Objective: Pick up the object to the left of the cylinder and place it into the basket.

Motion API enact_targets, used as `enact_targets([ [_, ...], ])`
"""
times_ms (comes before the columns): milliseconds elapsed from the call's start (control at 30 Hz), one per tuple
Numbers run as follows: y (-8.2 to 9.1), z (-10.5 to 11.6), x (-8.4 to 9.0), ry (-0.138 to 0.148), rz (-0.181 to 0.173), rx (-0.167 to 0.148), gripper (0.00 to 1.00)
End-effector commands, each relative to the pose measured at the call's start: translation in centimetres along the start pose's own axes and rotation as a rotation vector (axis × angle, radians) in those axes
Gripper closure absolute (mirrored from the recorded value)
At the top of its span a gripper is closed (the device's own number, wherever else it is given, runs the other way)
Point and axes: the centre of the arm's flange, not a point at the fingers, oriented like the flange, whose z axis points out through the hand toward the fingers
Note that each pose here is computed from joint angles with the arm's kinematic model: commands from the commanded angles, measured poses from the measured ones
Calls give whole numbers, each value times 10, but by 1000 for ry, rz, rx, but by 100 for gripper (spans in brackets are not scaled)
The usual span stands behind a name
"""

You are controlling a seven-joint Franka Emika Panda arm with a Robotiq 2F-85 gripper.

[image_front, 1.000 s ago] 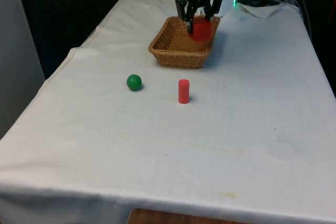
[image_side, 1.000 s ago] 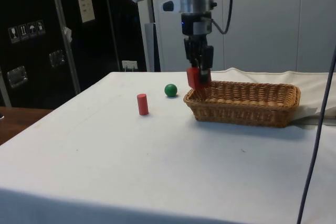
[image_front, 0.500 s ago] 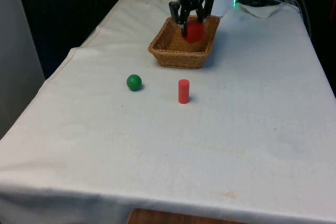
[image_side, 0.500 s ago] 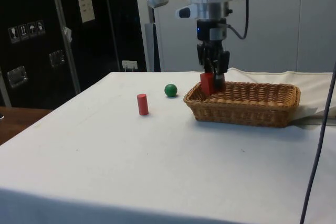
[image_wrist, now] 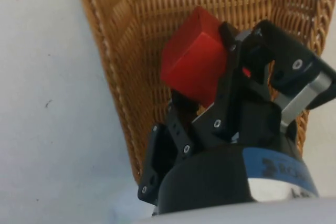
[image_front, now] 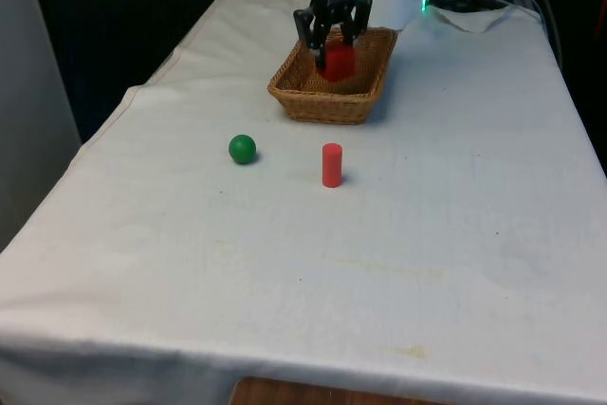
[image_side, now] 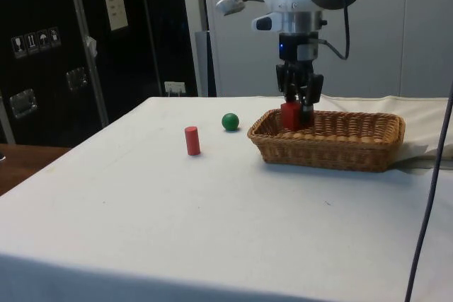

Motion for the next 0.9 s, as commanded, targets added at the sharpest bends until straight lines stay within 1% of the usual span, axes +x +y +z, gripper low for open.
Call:
enact_targets([
  [0, 1, 0, -2, 9, -13, -8, 98],
  [67, 3, 2, -5, 6, -22, -9, 98],
  [100, 3, 3, -5, -7, -18, -3, 98],
  [133, 4, 4, -7, 2, -32, -12, 98],
  [167, 4, 4, -7, 2, -32, -12, 98],
  [233, 6, 8, -11, -7, -45, -17, 98],
  [400, 8, 15, -15, -17, -63, -35, 98],
  [433, 10, 16, -15, -33, -59, -29, 98],
  [467, 8, 17, -15, -17, -72, -44, 98],
  [633, 6, 21, -14, -18, -73, -57, 98],
  [667, 6, 21, -14, -18, -72, -57, 97],
  [700, 6, 21, -14, -18, -70, -57, 91],
  [733, 8, 23, -15, -34, -71, -55, 83],
  [767, 6, 21, -14, -17, -68, -57, 83],
  [800, 5, 21, -14, -17, -68, -57, 68],
  [833, 5, 21, -14, -17, -68, -57, 59],
  [867, 5, 21, -13, -16, -67, -57, 39],
])
